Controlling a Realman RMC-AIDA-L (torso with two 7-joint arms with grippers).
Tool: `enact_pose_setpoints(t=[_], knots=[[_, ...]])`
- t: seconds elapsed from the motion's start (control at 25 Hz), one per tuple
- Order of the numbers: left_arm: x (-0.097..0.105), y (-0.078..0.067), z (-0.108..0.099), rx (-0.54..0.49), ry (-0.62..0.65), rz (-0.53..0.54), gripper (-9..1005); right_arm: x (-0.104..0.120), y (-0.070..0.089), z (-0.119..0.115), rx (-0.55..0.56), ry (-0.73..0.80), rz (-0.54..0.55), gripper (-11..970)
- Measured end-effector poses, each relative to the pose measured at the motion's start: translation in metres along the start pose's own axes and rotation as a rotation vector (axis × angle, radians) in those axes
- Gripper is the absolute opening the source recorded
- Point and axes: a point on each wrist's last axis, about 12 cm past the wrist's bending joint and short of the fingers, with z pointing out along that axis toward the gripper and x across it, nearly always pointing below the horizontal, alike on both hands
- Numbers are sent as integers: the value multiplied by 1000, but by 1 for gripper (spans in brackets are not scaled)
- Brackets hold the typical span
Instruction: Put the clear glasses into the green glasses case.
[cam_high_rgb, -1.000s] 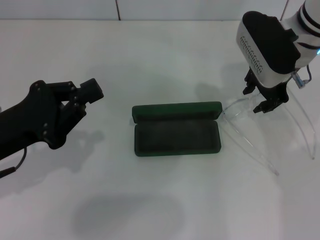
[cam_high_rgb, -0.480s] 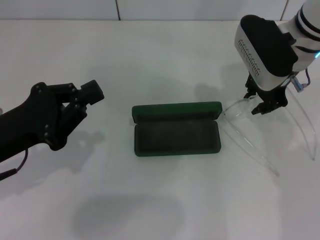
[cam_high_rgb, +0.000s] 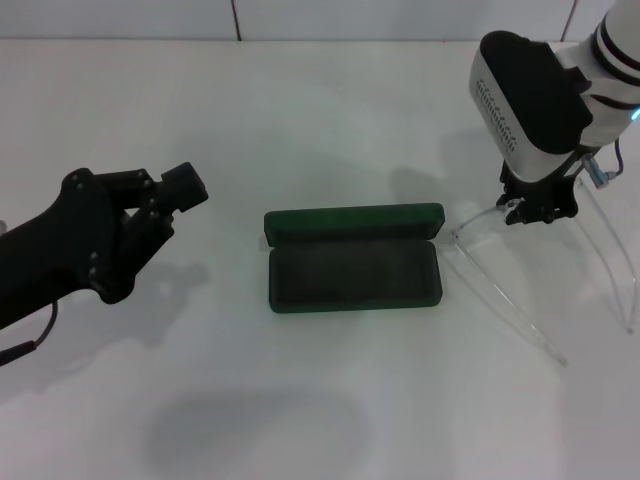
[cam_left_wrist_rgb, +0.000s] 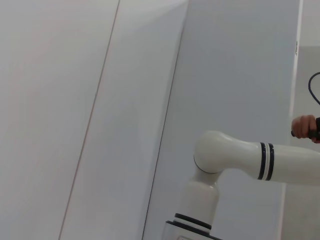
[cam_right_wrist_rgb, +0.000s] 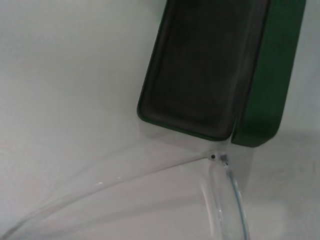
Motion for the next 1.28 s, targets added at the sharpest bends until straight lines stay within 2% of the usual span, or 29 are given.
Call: enact_pose_setpoints(t=[0.36, 0.64, 0.76, 1.04, 1.16, 1.28], knots=[[1, -1, -1, -5, -9, -7, 24, 7, 12, -13, 24, -24, 32, 120], [1, -1, -1, -3, -15, -8, 24, 13, 29, -51, 105, -98, 99, 110], [-1, -2, -1, 4, -19, -1, 24, 18, 40, -75, 156, -156, 135, 106], [-10, -1, 0, 29, -43, 17, 24, 50, 80, -143, 468, -447, 243, 96], [-18, 0, 1, 50, -48, 16, 24, 66, 99, -162, 590, -582, 297, 90], [-24, 0, 5, 77, -46, 8, 24, 79, 120, -168, 664, -769, 336, 88]])
